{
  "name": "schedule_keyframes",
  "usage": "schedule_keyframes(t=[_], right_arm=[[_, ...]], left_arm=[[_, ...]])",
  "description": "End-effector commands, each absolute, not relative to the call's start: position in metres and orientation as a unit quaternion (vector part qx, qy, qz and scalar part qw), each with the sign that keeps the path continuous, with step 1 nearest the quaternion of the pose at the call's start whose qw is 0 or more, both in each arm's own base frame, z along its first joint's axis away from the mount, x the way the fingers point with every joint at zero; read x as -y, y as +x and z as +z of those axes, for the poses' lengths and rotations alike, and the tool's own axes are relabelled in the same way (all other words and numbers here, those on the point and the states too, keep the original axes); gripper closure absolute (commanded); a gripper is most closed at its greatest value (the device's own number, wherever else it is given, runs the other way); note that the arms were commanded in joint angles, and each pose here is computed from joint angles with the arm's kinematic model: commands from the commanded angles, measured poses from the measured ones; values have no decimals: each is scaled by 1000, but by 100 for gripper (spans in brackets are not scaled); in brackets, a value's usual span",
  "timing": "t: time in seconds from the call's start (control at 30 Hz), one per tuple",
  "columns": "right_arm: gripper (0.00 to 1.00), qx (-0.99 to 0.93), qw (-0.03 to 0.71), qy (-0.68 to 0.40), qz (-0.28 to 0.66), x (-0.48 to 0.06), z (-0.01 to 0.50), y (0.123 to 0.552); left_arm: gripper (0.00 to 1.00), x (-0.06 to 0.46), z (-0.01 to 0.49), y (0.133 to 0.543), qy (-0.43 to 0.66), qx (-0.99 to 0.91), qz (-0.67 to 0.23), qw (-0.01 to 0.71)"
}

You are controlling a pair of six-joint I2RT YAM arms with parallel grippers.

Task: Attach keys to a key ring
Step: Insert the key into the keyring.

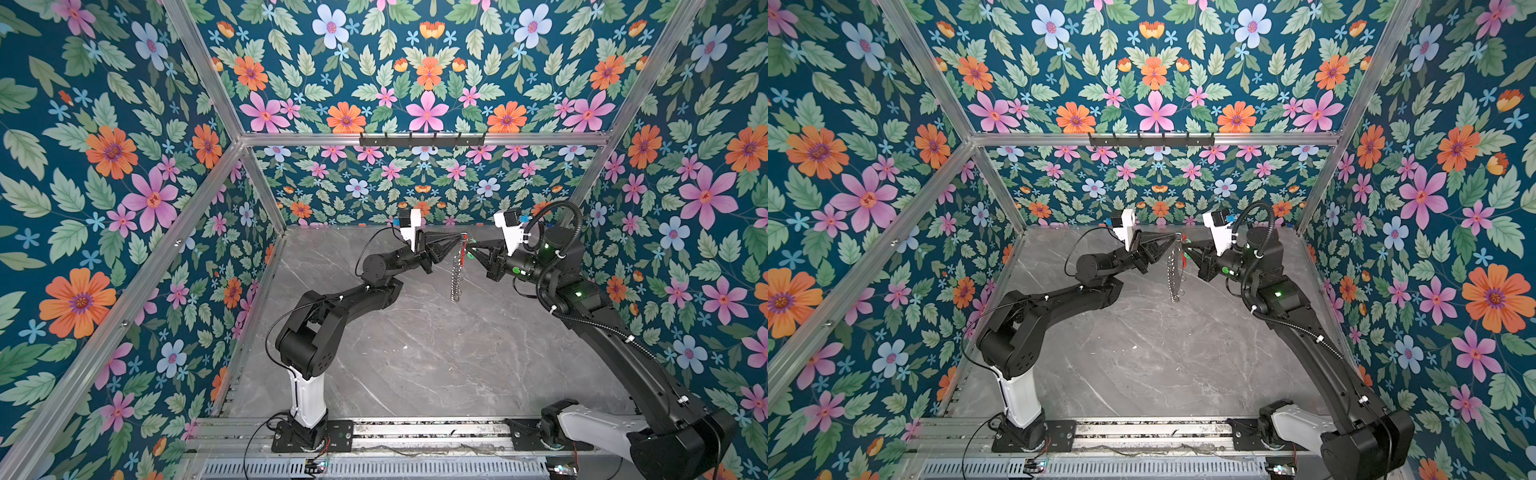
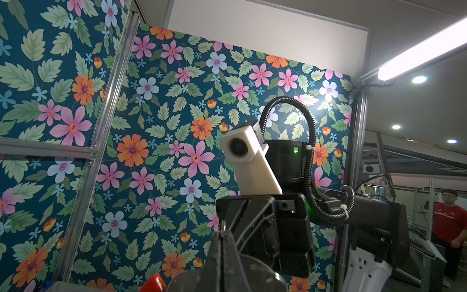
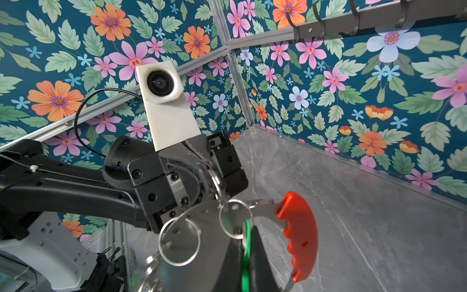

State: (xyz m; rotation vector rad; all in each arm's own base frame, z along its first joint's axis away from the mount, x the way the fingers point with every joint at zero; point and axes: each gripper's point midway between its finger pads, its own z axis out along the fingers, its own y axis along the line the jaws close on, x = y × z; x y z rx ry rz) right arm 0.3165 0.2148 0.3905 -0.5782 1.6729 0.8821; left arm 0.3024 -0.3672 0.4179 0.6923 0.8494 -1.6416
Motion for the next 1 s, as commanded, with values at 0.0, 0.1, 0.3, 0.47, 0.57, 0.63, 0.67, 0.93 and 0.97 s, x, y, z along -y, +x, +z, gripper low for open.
schedule_keyframes(t=[0.0,0.1,0.3,0.47,0.57,0.63,0.67,0.93,0.97], right_arm=[[100,-712,561,-249,341,-208,391,317],[100,-715,562,-253,329,-205,393,316],[100,-710,551,-268,348,-212,399,312],[100,-710,529,-281,371,-224,401,310],[100,-712,522,-284,373,-227,400,311],[100,-716,516,-287,372,-228,399,312],[100,-718,514,-287,371,-229,398,312],[100,-758,485,-276,338,-222,380,318],[100,-766,479,-272,331,-220,375,321]], left_arm=[[100,360,427,293,308,-331,-688,569],[100,360,424,292,312,-331,-685,569],[100,364,418,293,317,-337,-683,565],[100,368,411,293,324,-341,-682,560],[100,370,408,294,328,-345,-678,560],[100,373,403,296,334,-353,-672,558],[100,375,400,297,337,-358,-669,558],[100,390,354,320,370,-447,-580,572],[100,389,349,323,369,-455,-571,576]])
